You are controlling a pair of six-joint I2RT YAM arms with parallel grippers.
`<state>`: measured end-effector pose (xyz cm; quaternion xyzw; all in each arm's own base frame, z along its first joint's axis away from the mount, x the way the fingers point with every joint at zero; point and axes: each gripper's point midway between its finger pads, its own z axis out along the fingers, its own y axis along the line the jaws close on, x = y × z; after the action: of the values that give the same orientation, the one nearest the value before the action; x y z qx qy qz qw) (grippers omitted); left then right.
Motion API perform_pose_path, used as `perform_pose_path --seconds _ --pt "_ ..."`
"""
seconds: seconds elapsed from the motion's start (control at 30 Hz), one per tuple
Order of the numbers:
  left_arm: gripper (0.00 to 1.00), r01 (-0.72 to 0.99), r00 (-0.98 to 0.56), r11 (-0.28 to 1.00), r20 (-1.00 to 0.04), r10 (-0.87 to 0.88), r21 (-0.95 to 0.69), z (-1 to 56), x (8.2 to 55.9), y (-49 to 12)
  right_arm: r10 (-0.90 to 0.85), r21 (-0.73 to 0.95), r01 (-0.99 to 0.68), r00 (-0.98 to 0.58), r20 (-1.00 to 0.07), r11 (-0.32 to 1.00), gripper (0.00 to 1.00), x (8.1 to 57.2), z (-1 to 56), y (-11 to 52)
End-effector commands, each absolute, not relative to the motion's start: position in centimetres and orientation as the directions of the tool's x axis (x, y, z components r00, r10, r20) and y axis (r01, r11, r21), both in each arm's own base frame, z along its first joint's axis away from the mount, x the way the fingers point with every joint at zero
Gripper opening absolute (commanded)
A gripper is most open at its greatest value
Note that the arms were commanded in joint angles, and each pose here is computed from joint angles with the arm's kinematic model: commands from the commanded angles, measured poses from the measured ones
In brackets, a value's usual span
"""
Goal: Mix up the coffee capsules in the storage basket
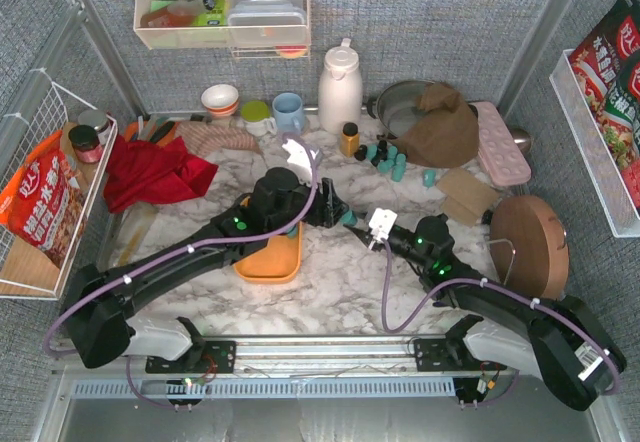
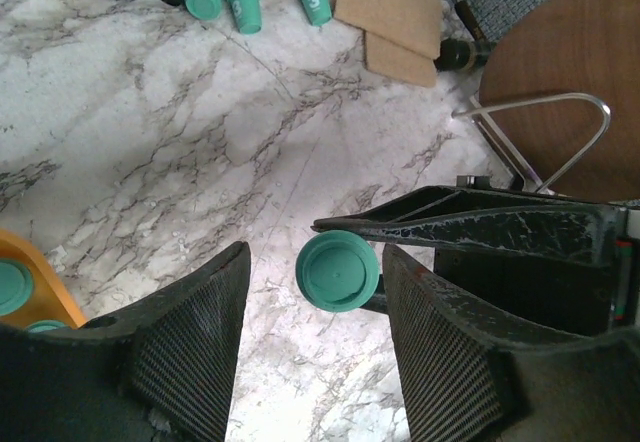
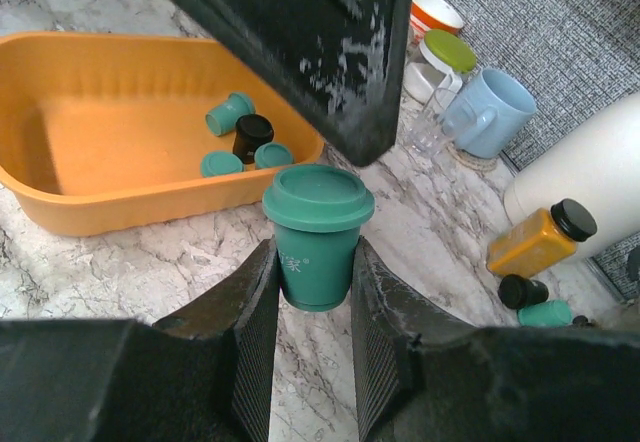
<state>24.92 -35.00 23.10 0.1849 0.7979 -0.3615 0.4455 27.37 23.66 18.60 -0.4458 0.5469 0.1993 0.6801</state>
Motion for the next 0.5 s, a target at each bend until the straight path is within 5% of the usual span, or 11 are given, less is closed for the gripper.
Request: perform_pose_path --seconds 0.0,0.47 --pt "0.64 0.643 -0.535 0.648 -0.845 -0.002 -0.408 22.9 24.5 -35.9 -0.212 -0.432 -0.754 0.377 -0.902 0.496 0.11 27.0 19.4 24.0" --pt "0.66 0.647 -0.589 0.606 -0.808 0.013 -0.462 21.8 23.3 -37.2 -0.216 -0.442 -0.750 0.387 -0.897 0.492 0.10 26.7 19.5 23.8"
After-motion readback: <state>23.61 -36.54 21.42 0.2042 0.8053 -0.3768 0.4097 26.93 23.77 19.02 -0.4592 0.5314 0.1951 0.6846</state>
